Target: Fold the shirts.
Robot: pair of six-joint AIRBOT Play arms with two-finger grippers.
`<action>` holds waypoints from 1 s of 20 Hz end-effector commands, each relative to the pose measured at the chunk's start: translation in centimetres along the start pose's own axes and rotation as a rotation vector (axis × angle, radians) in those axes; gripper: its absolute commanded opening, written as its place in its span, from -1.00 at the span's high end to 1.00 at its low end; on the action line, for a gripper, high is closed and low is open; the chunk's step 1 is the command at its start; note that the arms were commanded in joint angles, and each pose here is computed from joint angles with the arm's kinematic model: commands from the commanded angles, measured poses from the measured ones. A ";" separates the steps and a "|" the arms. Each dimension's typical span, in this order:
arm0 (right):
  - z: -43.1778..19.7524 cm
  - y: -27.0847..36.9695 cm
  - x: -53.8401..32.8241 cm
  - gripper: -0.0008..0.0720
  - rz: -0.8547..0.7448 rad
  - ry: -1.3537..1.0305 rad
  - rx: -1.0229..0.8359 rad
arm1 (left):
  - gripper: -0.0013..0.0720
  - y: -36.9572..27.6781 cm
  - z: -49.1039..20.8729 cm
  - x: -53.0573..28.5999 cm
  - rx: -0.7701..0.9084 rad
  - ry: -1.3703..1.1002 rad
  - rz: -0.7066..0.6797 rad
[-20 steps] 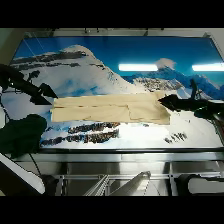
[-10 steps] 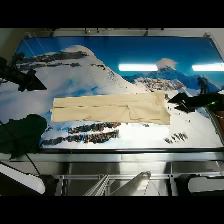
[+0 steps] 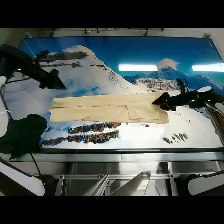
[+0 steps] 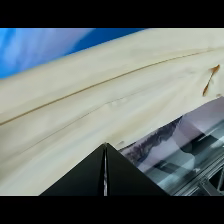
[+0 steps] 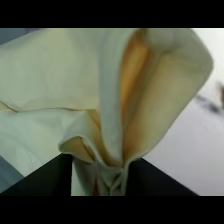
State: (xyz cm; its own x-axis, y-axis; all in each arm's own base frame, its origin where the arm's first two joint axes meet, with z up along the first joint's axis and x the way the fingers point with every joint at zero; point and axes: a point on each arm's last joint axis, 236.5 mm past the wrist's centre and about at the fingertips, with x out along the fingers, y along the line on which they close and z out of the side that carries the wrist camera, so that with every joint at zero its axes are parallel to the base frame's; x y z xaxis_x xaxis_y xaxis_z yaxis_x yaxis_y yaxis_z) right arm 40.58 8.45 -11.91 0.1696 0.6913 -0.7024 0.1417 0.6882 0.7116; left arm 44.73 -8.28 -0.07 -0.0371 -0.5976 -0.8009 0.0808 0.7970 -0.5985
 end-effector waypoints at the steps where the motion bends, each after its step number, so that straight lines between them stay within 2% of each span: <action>1: 0.0 1.7 1.3 0.76 0.009 0.028 -0.047 | 0.92 -2.8 -0.7 6.9 0.041 0.045 0.010; 2: 0.0 1.9 1.2 0.91 0.015 0.032 -0.050 | 0.92 -3.7 -0.9 9.1 0.058 0.051 0.018; 7: 0.5 3.5 -3.3 0.92 0.087 0.042 -0.069 | 0.93 -7.7 -3.9 19.5 0.155 0.206 0.048; 10: 1.2 4.7 -8.3 0.92 0.115 -0.010 -0.096 | 0.92 -7.2 -6.2 23.5 0.172 0.342 0.174; 12: 1.0 5.8 -11.2 0.92 0.133 -0.036 -0.123 | 0.92 -9.2 -7.7 25.6 0.225 0.421 0.171; 16: 0.2 11.0 -14.4 0.92 0.237 -0.082 -0.190 | 0.92 -16.1 -6.2 25.9 0.401 0.347 0.145; 20: -1.2 17.6 -15.1 0.92 0.345 -0.104 -0.292 | 0.92 -21.7 -3.0 18.7 0.488 0.143 0.102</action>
State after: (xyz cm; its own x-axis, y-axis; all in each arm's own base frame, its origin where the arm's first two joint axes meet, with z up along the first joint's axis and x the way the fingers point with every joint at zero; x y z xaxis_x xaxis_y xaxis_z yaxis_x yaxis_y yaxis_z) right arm 40.08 7.64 7.19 0.2621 0.8299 -0.4925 -0.1339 0.5367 0.8331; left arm 38.57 -35.61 -8.17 -0.2197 -0.4051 -0.8875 0.5044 0.7315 -0.4588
